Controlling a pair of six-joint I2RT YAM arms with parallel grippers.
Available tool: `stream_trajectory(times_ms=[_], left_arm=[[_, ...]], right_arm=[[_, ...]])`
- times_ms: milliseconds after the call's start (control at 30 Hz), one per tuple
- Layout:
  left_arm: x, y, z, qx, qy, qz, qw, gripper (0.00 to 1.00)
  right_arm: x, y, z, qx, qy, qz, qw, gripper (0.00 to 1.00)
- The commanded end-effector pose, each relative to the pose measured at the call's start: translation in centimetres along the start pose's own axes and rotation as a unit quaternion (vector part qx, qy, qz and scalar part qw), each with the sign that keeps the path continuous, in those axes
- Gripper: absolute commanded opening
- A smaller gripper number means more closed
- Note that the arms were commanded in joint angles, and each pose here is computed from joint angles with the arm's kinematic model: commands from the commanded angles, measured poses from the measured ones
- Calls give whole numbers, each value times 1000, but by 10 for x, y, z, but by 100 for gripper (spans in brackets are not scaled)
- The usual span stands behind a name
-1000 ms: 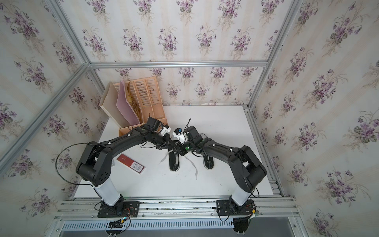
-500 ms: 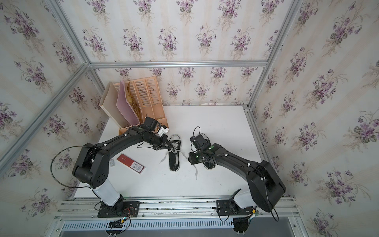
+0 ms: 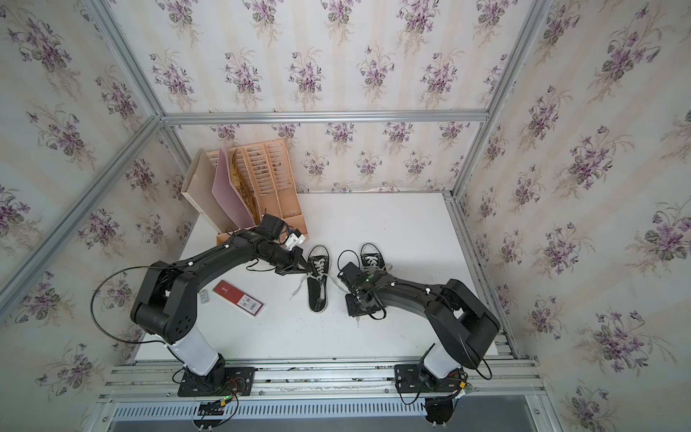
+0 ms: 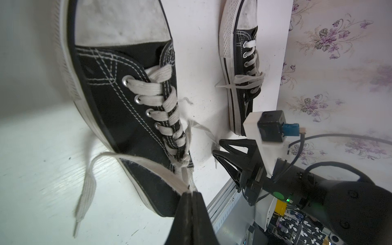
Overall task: Tie the shoes
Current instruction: Tie the shoelace on the shoe, then wrap the shoelace around the shoelace.
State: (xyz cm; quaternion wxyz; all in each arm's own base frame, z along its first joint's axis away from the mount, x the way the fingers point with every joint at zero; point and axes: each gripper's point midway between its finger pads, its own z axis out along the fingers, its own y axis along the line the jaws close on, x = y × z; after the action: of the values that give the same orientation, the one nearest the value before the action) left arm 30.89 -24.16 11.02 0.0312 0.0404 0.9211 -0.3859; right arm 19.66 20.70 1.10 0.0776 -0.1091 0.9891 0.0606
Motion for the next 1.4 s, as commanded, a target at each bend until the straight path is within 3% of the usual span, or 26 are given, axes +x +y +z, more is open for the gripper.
stream_trajectory(times_ms=[0, 133, 300, 567, 800, 933, 1167, 1367], left_arm=[[-1, 3, -2, -3, -10, 4, 1000, 0], [-1, 8, -7, -6, -20, -2, 1000, 0], [1, 12, -12, -8, -31, -6, 999, 0], [5, 18, -11, -11, -36, -18, 999, 0], [10, 23, -9, -13, -37, -23, 999, 0], [11, 23, -9, -12, -40, -24, 999, 0], [11, 22, -10, -9, -44, -24, 999, 0], [6, 16, -13, -1, -49, -19, 999, 0]], right_arm=[[2, -8, 6, 18, -3, 25, 1000, 18], [-29, -4, -18, 15, -70, 27, 997, 0], [-95, 17, -74, -40, -173, -20, 984, 0], [-194, 65, -132, -44, -278, -173, 944, 0], [-253, 115, -141, -81, -332, -249, 906, 0], [-264, 141, -125, -125, -327, -271, 897, 0], [-274, 150, -100, -143, -304, -275, 901, 42], [-277, 117, -126, -135, -316, -253, 905, 61]])
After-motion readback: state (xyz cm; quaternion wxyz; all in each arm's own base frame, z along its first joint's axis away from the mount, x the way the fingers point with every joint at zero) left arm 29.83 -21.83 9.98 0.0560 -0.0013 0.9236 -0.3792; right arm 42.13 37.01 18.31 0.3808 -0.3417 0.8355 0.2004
